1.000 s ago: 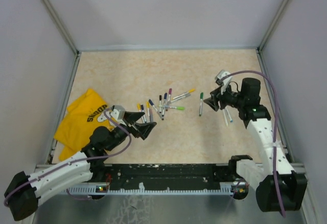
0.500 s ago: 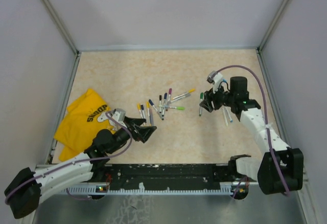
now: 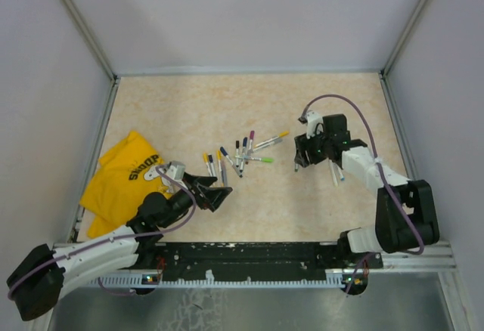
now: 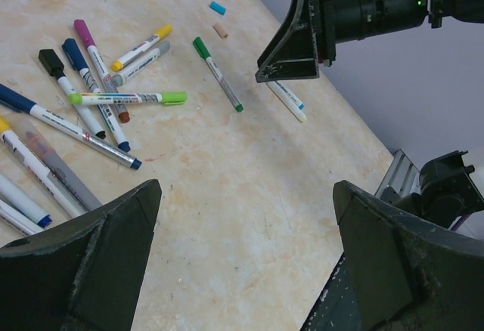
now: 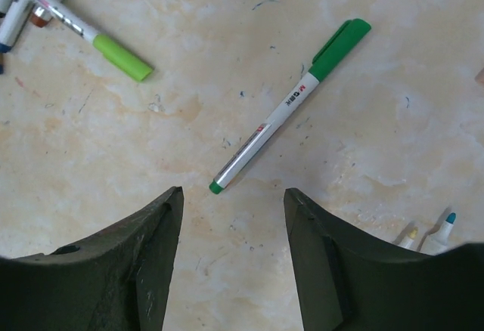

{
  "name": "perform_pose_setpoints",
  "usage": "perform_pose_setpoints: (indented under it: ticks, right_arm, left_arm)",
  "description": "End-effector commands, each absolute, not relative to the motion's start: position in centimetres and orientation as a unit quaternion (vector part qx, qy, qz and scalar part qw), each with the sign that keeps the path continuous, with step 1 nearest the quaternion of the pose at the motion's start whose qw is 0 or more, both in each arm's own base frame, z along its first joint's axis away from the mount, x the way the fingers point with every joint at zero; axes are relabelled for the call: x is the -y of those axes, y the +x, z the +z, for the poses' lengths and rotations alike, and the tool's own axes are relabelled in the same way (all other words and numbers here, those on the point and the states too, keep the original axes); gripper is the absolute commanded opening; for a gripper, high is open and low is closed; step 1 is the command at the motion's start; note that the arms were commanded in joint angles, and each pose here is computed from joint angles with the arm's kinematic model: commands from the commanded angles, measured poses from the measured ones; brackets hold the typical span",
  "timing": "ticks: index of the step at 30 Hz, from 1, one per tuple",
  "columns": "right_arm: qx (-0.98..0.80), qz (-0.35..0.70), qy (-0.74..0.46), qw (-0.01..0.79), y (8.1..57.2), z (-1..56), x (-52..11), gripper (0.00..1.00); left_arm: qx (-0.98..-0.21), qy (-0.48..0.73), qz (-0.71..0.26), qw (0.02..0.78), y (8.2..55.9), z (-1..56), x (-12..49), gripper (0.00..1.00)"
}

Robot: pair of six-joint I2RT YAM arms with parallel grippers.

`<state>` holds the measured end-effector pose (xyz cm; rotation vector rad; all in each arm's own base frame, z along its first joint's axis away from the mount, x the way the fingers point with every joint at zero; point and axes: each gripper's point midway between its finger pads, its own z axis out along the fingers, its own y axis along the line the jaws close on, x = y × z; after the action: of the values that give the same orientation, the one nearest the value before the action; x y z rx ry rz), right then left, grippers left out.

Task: Open the pen caps
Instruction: Pick up the pen from the center of the board.

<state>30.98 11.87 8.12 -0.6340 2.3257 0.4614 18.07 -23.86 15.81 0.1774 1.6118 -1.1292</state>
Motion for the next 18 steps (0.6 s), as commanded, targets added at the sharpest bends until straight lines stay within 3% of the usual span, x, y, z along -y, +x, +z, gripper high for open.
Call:
perform_pose_setpoints:
  ticks: [1,10,18]
  right_arm:
    - [-0.895,0.133,-0.179,0.386,34.9,9.6,-12.5,0.57]
    - [-0.916,0.061,-0.094,0.385,37.5,6.9,-11.7,0.56]
    - [-0.919,0.055,-0.108,0.376,37.4,5.7,-12.1,0.4]
  left_arm:
    - [-0.665,0.073,-0.498,0.552,17.9,17.1,24.3,0.99]
    - [-0.671,0.067,-0.5,0.543,17.8,16.5,24.2,0.99]
    - [-0.674,0.067,-0.502,0.538,17.6,16.3,24.2,0.99]
